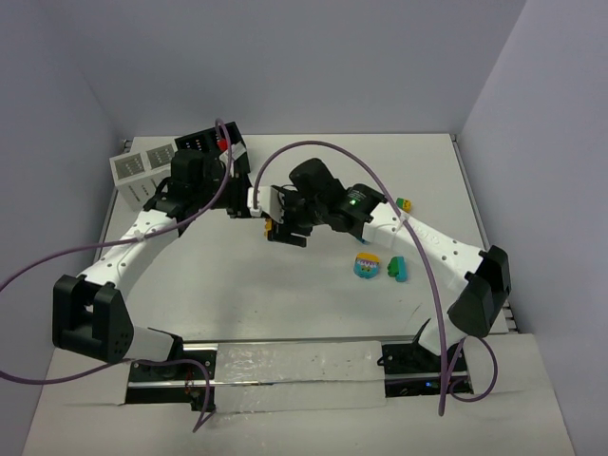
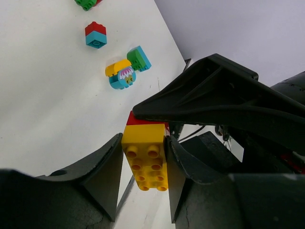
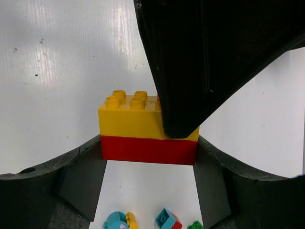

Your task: Sort the legos into containers by color

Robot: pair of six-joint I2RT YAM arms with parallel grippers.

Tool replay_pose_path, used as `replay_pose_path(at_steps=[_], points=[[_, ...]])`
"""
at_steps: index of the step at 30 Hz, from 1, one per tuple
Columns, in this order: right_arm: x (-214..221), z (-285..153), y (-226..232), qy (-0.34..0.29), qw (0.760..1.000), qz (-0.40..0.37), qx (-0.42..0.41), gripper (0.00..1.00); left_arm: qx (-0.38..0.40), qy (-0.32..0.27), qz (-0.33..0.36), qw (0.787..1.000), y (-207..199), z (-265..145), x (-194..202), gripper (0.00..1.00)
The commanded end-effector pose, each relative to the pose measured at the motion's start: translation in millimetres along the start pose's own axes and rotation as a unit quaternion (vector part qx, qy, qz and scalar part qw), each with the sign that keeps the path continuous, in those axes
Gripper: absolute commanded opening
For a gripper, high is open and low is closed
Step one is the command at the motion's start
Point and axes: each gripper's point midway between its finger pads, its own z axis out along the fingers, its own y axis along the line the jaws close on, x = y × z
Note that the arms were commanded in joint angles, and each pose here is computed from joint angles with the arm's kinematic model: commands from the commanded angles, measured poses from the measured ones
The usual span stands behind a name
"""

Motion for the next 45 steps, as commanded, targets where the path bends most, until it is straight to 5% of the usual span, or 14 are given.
replay_pose_path(at_steps=[1, 5, 28, 32, 38, 45], points=[[-15.8, -8.4, -15.8, -0.02, 0.999, -0.015, 0.039, 0.0, 0.033, 0.002, 0.015, 0.999, -12.3, -0.5, 2.4, 0.29], [-10.0, -10.1, -13.8, -0.014, 0.999, -0.017, 0.041, 0.0, 0.03, -0.005, 0.02, 0.999, -11.8, -3.3, 0.9, 0.01], [48.8, -21.4, -15.2, 0.03, 0.998, 0.005, 0.051, 0.0, -0.084, -0.12, 0.061, 0.987, 29.3, -82.5, -63.9, 0.0], [61.5, -25.2, -22.1, 0.034, 0.997, 0.032, 0.06, 0.0, -0.172, -0.17, 0.126, 0.962, 43.2, -102.3, -92.1, 0.0], [75.0, -32.2, -34.9, 0.026, 0.993, 0.091, 0.068, 0.0, -0.343, -0.285, 0.201, 0.872, 80.5, -150.2, -165.0, 0.0], [85.0, -31.9, -45.4, 0.022, 0.987, 0.139, 0.075, 0.0, -0.398, -0.399, 0.221, 0.795, 113.2, -171.3, -244.6, 0.03]])
